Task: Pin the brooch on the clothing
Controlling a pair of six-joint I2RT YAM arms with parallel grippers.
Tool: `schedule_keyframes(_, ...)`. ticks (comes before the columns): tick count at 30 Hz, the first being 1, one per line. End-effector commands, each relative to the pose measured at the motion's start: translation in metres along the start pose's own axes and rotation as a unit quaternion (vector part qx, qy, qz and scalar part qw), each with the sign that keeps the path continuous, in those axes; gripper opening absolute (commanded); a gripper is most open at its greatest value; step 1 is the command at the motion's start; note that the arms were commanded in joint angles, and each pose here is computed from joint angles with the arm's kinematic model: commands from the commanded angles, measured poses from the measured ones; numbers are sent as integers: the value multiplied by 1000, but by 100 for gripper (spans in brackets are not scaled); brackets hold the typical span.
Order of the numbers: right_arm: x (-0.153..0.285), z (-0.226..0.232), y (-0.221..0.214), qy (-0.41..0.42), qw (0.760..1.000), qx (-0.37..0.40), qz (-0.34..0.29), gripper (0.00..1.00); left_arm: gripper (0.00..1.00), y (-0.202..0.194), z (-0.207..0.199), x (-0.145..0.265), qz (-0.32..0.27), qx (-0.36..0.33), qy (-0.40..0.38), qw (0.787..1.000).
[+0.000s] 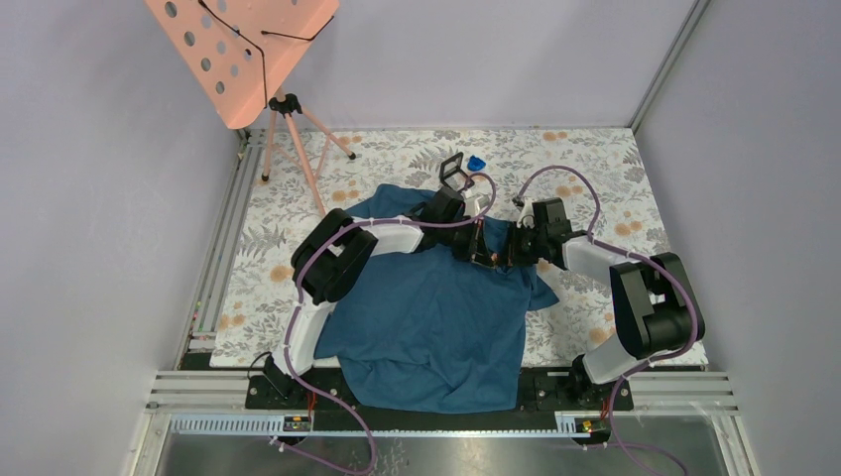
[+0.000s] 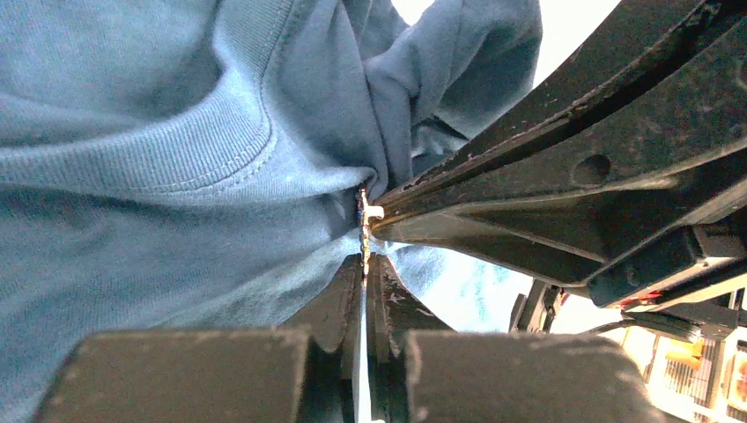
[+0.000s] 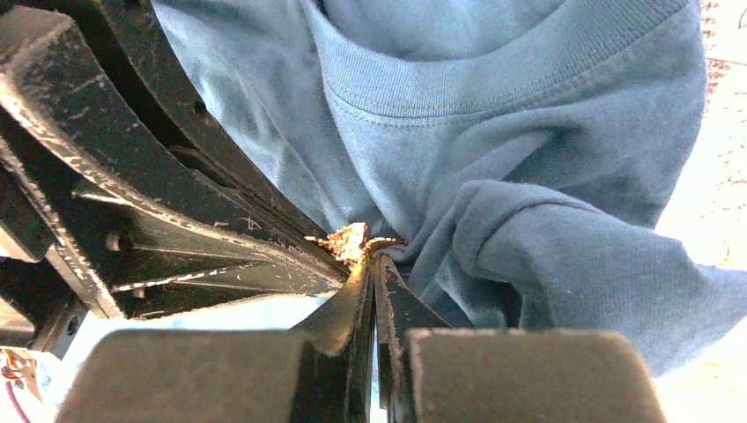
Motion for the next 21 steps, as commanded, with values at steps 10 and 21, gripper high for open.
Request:
schedule_keyframes(10, 10, 24, 29, 52, 995, 9, -80, 0, 0, 18, -43, 8, -51, -15, -58, 997)
schedule_keyframes(21, 17, 33, 30, 79, 992, 25, -100, 2, 0, 24, -30, 8, -62, 17, -43, 997)
Point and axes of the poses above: each gripper's point midway between its finger pads, its own x axis back along the fingers, its own z axis along the line the jaws close on, y = z × x, the point moved 2 cm from there along x, back along the fingers, and after that the axes turned 6 degrees about x, right-handed, at the moved point
